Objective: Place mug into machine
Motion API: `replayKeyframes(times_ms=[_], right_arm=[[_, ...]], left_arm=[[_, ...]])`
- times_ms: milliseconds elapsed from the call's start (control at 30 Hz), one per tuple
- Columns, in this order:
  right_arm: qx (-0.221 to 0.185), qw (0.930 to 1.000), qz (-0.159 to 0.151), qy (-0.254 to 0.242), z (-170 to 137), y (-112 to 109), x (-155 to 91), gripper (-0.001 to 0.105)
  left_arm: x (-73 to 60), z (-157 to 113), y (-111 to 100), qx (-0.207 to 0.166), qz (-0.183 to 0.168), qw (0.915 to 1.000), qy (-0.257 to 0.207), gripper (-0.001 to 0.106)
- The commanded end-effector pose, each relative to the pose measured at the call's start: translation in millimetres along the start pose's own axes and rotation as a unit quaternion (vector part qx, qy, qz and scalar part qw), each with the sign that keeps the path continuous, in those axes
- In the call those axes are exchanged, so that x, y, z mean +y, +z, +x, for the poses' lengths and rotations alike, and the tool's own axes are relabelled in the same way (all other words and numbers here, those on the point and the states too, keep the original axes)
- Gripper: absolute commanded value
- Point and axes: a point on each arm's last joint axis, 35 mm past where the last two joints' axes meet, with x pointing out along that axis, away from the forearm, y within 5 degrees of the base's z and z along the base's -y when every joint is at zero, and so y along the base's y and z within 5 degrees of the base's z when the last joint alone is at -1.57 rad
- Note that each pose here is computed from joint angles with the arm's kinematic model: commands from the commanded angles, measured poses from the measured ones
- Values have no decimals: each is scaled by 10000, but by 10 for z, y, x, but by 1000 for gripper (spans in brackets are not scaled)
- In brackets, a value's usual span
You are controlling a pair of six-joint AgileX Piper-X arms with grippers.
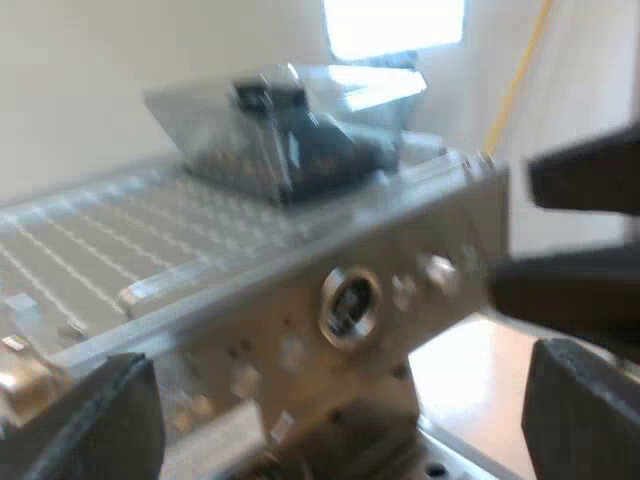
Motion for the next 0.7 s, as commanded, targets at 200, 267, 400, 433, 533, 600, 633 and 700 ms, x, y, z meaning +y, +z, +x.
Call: replayKeyframes(times_ms=[200,267,400,433,533,600,633,700], right_arm=[[-9,9996,200,193,-24,-56,-436,70],[-63,9984,384,412,-16,-98,-574,70],[188,9973,625,327,-6,-246,-875,70],[249,9973,636,268,-8,-271,-921,70],[581,9959,672,152,-44,-423,-1146,70],[711,9946,747,149,-77,-495,-1251,70],[772,9939,772,156,-87,-517,-1269,70],[958,9917,857,96,-142,-602,-1380,70]], left_arm=[[-23,-143,263,-158,2,9987,477,84],[-35,-164,292,-117,13,9991,419,83],[-32,-162,314,-180,34,9986,487,84],[-29,-152,312,-167,32,9985,514,84],[19,-94,295,-86,23,9972,740,84],[67,-62,286,-42,16,9956,933,84],[85,-57,285,-37,14,9949,1008,84],[165,-30,278,2,1,9916,1294,84]])
